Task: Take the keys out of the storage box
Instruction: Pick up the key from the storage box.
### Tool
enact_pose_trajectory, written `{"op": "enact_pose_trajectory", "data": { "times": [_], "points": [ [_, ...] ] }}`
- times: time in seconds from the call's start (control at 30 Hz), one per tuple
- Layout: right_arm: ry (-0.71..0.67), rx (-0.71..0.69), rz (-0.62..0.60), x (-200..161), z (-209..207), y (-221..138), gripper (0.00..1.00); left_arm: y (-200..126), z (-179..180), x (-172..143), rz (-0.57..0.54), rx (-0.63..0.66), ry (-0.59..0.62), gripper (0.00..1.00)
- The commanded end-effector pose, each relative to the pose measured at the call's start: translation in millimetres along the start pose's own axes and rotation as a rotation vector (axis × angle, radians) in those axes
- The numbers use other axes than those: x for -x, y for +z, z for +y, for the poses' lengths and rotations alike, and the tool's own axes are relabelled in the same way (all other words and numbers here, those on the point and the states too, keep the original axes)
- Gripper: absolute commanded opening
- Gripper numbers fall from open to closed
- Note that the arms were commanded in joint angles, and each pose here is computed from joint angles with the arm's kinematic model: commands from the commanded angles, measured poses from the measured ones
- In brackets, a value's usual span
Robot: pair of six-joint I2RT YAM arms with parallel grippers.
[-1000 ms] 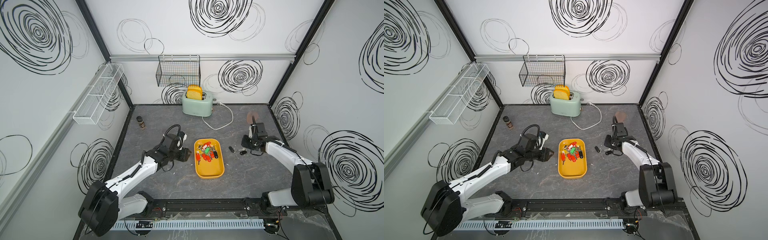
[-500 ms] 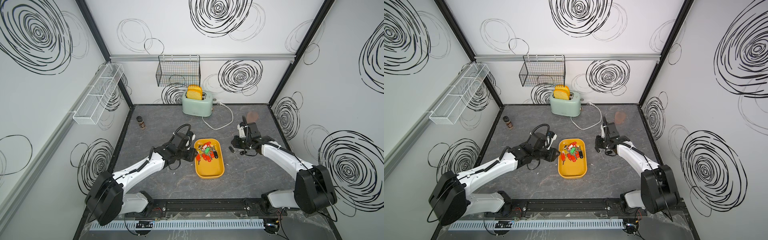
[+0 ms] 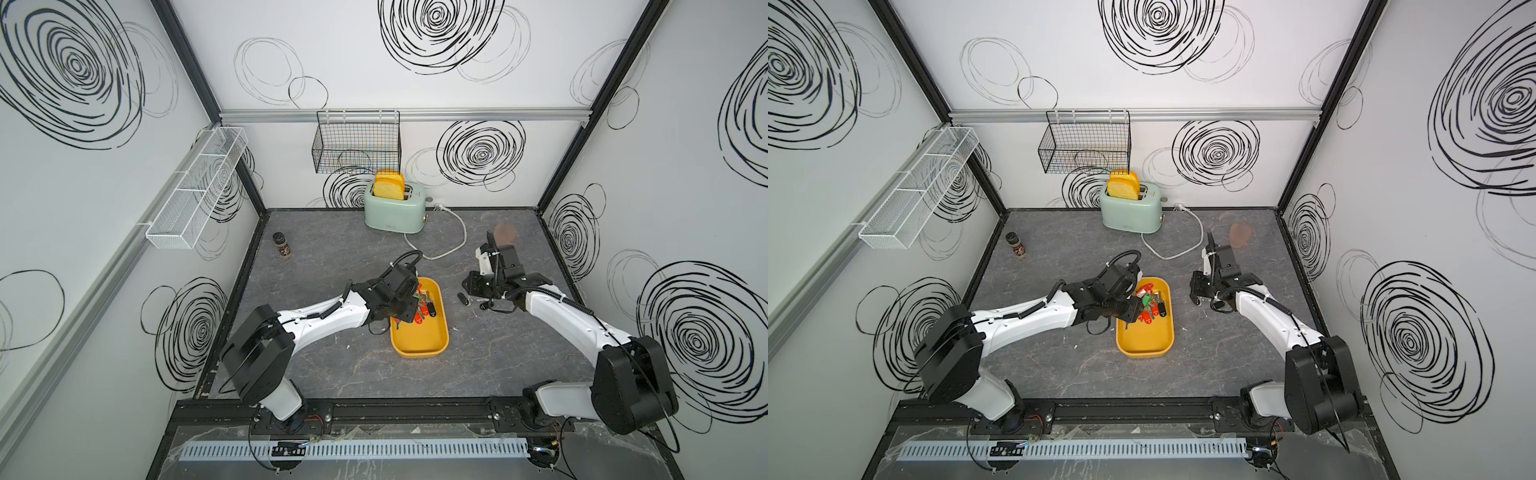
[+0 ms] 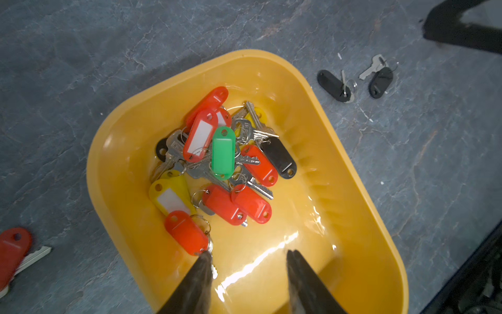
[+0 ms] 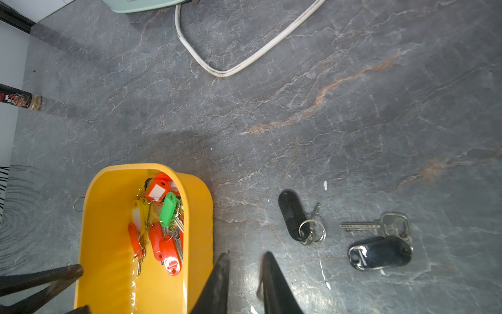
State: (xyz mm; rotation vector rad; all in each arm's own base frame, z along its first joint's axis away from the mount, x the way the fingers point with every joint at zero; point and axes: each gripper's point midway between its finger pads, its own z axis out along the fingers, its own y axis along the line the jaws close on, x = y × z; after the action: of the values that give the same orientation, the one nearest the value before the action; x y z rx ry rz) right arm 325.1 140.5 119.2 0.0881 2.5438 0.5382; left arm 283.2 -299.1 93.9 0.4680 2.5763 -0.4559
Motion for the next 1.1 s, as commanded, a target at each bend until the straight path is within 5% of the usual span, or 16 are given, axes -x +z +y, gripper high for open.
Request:
{"op": "enact_pose_trajectory", "data": {
  "times": [0.0,0.3,1.07],
  "points": [
    [-0.013,0.010,-0.013,-1,2,-4,0.25,7,10,5,-0.001,0.093,-0.044,0.49],
    [-0.008,0.007,-0.012,-3,-1,-3,0.25,31,21,-1,0.032,0.221,-0.044,0.45],
    [0.000,0.015,-0.016,-2,-3,-3,0.25,60,29,-19,0.073,0.297,-0.024,0.28]
  ]
}}
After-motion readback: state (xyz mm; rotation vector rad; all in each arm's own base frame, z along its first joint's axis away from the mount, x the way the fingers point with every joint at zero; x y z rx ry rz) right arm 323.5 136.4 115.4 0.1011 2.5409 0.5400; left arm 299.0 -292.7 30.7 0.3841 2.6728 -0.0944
